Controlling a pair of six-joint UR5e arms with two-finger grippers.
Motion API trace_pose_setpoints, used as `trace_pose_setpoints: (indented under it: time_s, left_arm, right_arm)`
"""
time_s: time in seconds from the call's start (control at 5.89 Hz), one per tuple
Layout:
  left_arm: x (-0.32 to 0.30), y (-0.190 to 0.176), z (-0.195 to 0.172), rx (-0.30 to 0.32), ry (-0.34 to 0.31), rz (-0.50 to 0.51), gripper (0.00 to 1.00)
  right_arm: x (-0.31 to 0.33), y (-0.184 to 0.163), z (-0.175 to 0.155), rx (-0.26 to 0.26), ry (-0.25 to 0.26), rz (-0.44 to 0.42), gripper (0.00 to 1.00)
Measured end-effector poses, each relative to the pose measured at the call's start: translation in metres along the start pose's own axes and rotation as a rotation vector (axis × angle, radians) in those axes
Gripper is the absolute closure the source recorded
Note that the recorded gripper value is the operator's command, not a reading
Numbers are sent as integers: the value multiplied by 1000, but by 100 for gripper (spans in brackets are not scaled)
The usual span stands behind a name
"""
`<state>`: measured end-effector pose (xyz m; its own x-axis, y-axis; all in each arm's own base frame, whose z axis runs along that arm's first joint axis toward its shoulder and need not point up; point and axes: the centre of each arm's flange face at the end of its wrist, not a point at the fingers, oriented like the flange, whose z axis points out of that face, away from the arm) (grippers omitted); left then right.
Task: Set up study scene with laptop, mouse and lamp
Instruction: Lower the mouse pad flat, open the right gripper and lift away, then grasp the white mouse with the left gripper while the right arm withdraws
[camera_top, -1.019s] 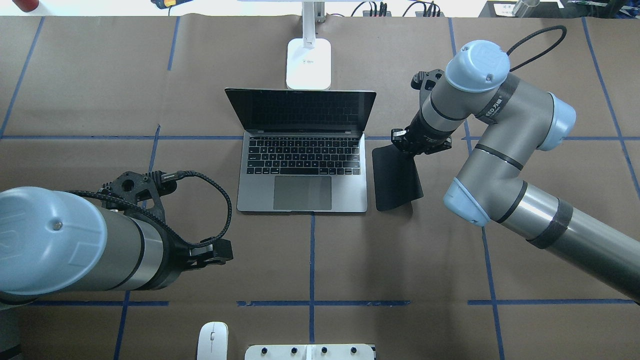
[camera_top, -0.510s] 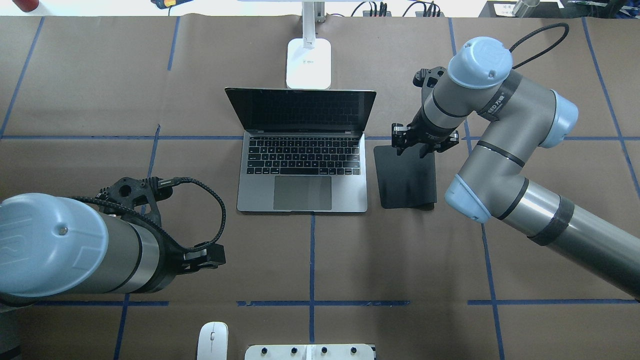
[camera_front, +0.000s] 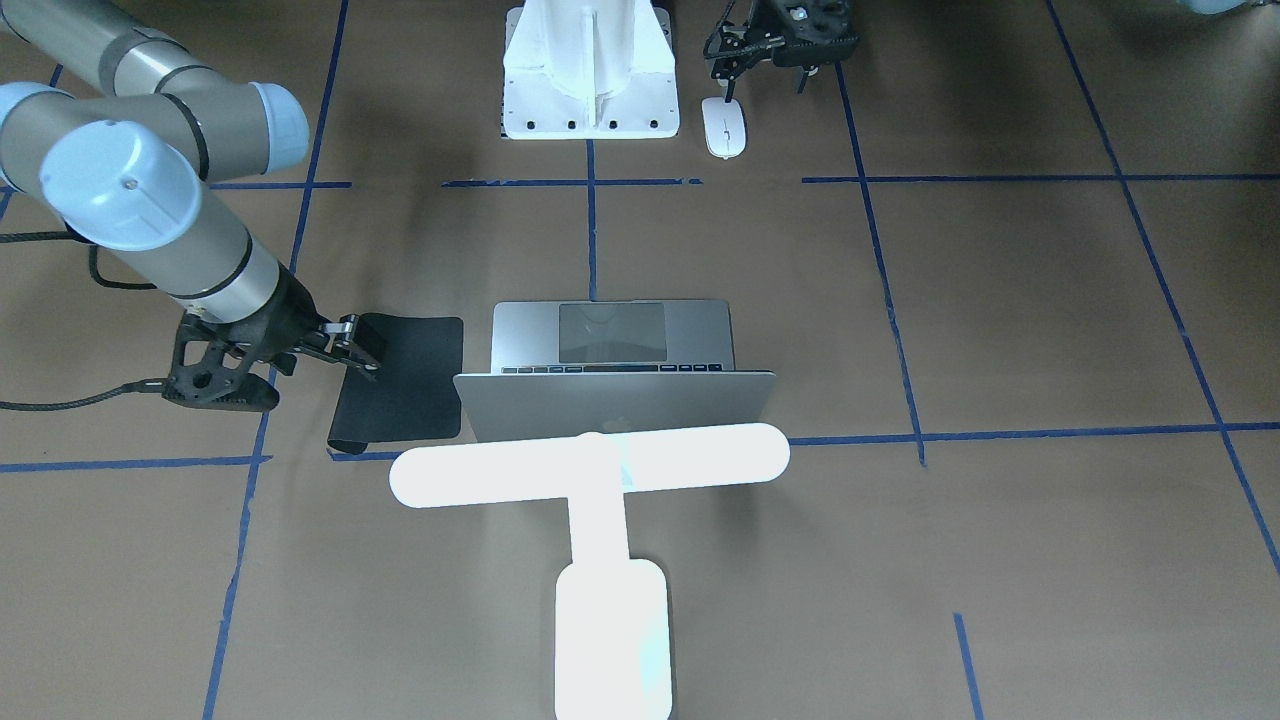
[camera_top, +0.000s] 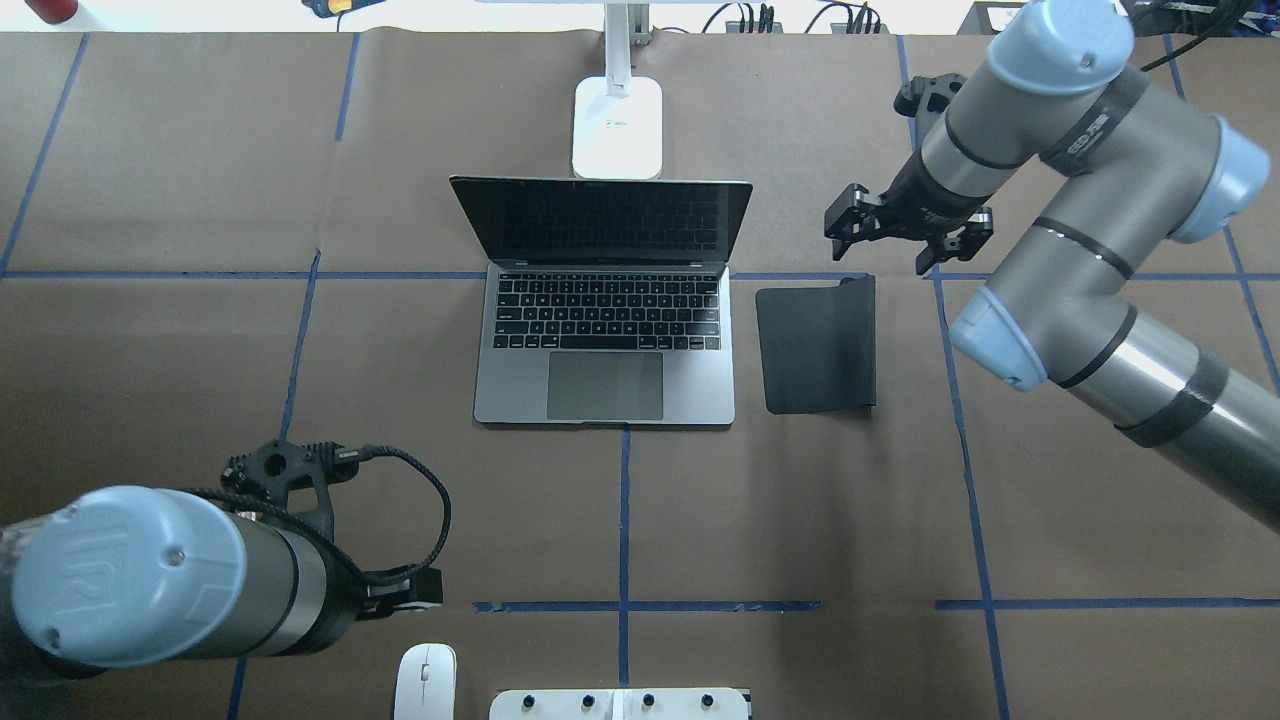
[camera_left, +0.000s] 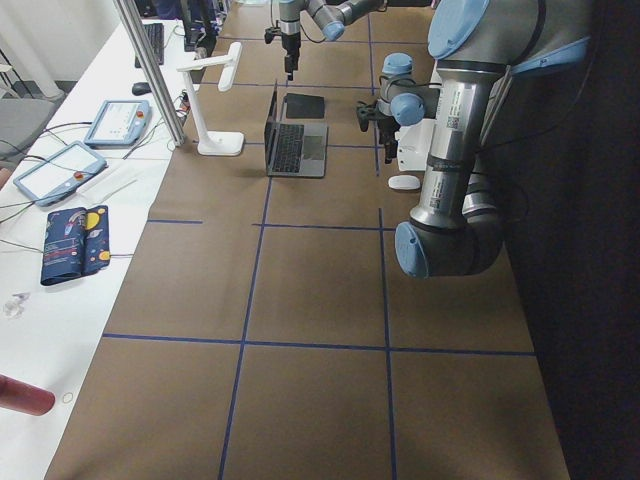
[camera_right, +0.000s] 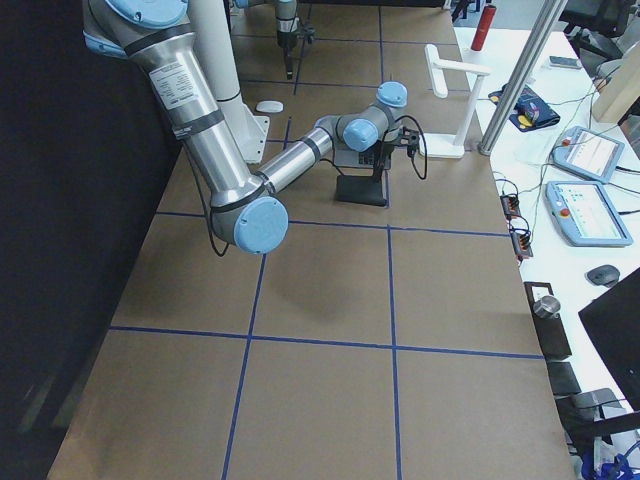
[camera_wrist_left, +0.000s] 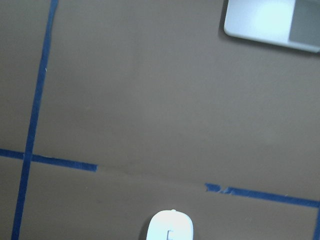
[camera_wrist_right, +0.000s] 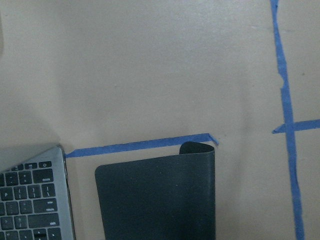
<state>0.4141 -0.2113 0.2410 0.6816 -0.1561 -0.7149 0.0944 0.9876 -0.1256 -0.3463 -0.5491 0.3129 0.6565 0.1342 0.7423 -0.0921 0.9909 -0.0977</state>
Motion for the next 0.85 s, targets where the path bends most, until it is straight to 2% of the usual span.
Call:
trace_pose_setpoints:
  time_s: [0.34,0.68,0.85]
  left_arm:
    - [2,21,42,-10,-29,36,0]
    - [11,36,95,9,13,27,0]
    - [10,42,108,17,26,22,0]
  right_arm:
    - [22,4,-51,-14,73,-56,0]
    - [42,-2,-67,-6,88,-88,0]
    - [46,-3,-71,-3,88,-95,0]
